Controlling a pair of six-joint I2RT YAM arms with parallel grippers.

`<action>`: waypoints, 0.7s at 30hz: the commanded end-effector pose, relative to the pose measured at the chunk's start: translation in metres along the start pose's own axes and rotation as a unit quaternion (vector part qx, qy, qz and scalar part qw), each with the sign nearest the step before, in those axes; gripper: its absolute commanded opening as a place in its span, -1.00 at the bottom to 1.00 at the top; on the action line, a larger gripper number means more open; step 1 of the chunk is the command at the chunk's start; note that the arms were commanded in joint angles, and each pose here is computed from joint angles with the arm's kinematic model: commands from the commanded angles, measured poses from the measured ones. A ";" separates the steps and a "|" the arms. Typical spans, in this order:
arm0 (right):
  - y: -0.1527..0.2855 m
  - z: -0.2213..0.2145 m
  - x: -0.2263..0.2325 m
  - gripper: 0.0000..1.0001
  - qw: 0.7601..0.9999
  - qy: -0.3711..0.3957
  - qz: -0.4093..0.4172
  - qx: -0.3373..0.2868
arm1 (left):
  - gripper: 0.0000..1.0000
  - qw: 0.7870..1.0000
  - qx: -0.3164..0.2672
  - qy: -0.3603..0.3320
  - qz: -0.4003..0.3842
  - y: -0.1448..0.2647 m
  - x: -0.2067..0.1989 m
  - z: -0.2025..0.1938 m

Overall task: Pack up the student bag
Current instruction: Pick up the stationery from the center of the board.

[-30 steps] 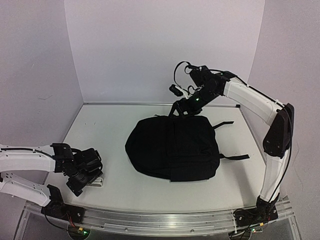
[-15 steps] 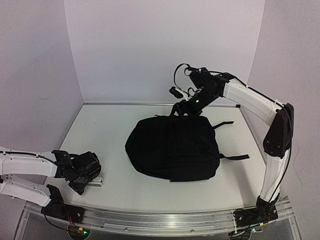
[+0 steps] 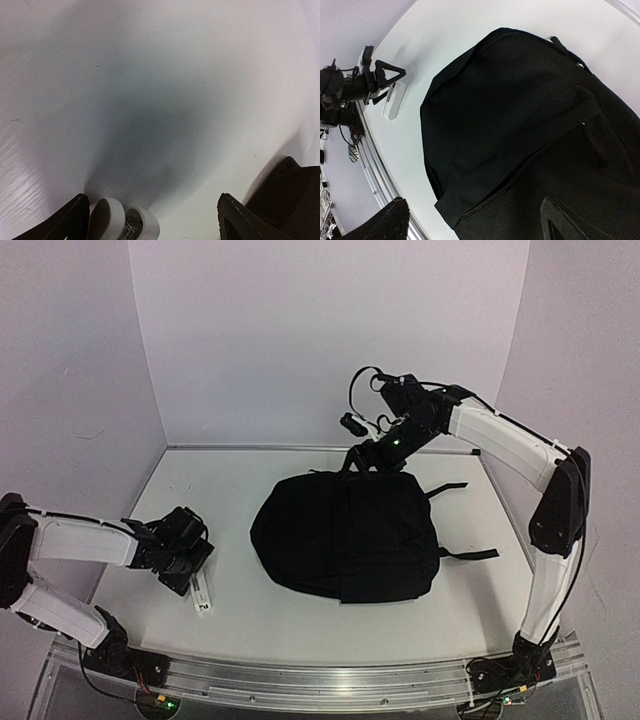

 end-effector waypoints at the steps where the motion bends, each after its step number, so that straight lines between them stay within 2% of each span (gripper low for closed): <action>1: 0.027 0.003 0.014 0.82 0.999 0.018 -0.006 -0.032 | 0.70 0.995 0.083 -0.055 -0.002 -0.013 -0.028 -0.010; 5: 0.029 0.001 0.015 0.83 0.999 0.020 -0.008 -0.032 | 0.53 0.989 0.118 -0.089 0.013 -0.016 -0.022 -0.018; 7: 0.028 -0.001 0.015 0.83 0.999 0.020 -0.008 -0.030 | 0.51 0.987 0.109 -0.118 0.026 -0.008 -0.018 -0.020; 10: 0.025 -0.002 0.014 0.83 1.000 0.019 -0.005 -0.025 | 0.53 0.980 0.100 -0.169 0.027 0.008 -0.018 -0.023; 15: 0.020 -0.002 0.012 0.83 1.000 0.015 0.003 -0.020 | 0.57 0.956 0.136 -0.260 0.008 0.017 -0.012 -0.034; 21: 0.018 0.000 0.012 0.84 1.000 0.014 0.012 -0.020 | 0.57 0.944 0.157 -0.290 0.022 0.015 0.007 -0.041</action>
Point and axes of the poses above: each gripper's point midway between its finger pads, its own y axis back along the fingers, its own x axis along the line the jaws close on, z = x × y, the point moved 10 cm from there along y, back along the fingers
